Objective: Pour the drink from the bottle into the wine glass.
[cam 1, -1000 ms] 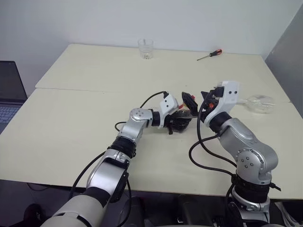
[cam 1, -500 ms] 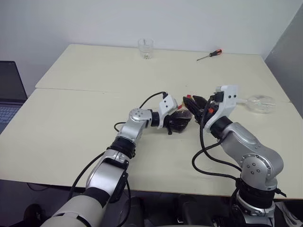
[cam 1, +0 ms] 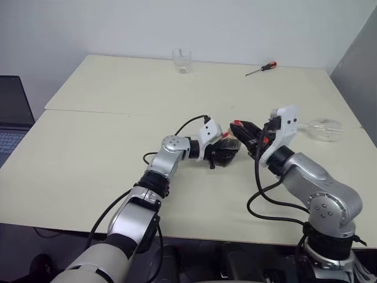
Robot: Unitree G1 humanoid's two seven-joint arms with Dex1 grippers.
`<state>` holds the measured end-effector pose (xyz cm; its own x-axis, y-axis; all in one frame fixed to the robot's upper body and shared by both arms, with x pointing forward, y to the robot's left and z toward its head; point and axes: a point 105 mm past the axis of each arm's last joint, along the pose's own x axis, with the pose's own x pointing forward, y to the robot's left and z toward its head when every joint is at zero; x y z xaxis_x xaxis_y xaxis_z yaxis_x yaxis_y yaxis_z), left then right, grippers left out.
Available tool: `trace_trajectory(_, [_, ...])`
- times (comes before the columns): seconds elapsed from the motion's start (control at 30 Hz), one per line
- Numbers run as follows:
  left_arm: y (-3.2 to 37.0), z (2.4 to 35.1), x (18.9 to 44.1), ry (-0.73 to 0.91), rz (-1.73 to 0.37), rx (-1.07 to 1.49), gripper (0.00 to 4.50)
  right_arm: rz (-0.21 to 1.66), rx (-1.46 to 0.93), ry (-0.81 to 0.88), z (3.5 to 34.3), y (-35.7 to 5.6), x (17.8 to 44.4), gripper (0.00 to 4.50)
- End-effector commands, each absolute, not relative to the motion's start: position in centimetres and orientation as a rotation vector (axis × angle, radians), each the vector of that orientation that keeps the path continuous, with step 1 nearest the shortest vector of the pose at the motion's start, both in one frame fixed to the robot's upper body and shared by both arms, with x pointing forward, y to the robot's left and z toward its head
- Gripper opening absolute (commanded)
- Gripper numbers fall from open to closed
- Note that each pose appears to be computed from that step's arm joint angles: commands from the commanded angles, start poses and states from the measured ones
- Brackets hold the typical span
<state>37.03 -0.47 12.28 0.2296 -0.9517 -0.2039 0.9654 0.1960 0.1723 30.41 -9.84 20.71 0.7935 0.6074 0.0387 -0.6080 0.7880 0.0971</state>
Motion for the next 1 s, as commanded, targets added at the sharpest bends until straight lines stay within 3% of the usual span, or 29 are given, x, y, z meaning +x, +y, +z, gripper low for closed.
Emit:
trace_trajectory(0.03, [-0.8,14.6,37.1,-0.033,-1.353,0.287,0.78,0.886,0.021,0.002,21.2,-8.9,29.4,1.17])
trace_trajectory(0.43, [-0.4,14.9,36.8,-0.040,-1.346,0.284,0.77,1.243,-0.093,-0.008,22.4,-11.4,32.5,1.17])
trace_trajectory(1.0, [0.1,14.8,36.6,-0.032,-1.321,0.277,0.77,1.365,-0.053,-0.055,24.6,-11.5,32.2,1.17])
